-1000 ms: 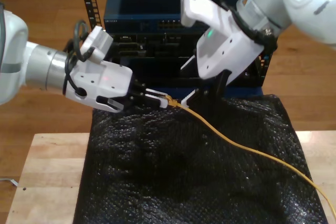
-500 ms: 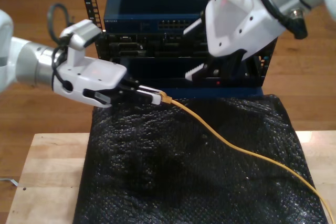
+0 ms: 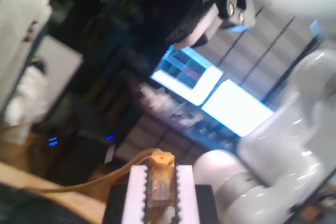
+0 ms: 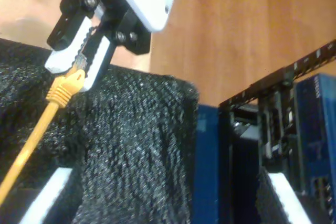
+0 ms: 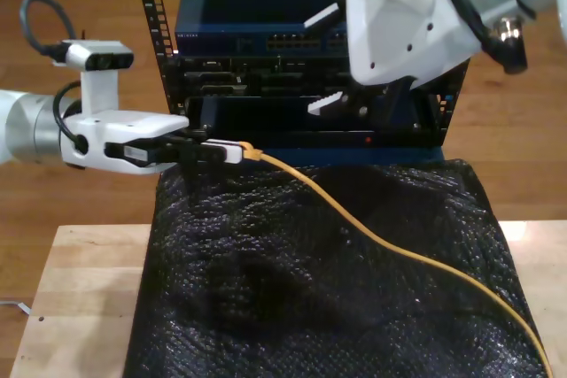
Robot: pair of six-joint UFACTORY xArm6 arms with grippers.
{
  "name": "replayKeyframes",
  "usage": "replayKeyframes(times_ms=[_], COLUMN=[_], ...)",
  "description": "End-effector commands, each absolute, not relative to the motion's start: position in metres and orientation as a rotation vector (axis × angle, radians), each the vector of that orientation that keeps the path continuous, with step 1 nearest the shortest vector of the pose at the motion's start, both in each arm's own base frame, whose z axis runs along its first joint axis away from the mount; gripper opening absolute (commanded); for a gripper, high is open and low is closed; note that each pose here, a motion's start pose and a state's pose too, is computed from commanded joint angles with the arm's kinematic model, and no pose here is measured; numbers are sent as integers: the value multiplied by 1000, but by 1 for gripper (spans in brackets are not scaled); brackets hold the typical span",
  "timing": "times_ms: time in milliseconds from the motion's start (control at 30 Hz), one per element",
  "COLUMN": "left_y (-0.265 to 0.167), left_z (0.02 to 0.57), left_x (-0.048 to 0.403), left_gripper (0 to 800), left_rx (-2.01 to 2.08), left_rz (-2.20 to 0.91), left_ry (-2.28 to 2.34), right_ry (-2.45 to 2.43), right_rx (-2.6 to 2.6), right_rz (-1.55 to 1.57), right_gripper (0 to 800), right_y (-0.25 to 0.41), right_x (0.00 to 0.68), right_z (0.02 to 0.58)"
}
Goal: Grab the cable and plug it in
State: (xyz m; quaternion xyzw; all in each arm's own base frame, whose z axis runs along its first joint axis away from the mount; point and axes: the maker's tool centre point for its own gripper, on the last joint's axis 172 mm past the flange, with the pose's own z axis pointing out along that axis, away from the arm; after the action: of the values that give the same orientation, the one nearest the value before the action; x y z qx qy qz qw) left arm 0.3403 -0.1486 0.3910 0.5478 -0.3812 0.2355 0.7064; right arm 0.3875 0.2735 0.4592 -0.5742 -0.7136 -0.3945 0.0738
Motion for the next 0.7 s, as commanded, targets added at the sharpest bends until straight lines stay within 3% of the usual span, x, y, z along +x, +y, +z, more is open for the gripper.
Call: replayKeyframes(times_ms=[700], left_y=[-129], left_z=[404], left_x=[355], left_gripper=[2], left_rx=[1128], left_rz=[571], left_ry=[-729], right_ry=[-2282], right_rx=[-1501], right_rz=[-1377], right_gripper=[782], right_y=[323], right_x=[344], right_z=[455])
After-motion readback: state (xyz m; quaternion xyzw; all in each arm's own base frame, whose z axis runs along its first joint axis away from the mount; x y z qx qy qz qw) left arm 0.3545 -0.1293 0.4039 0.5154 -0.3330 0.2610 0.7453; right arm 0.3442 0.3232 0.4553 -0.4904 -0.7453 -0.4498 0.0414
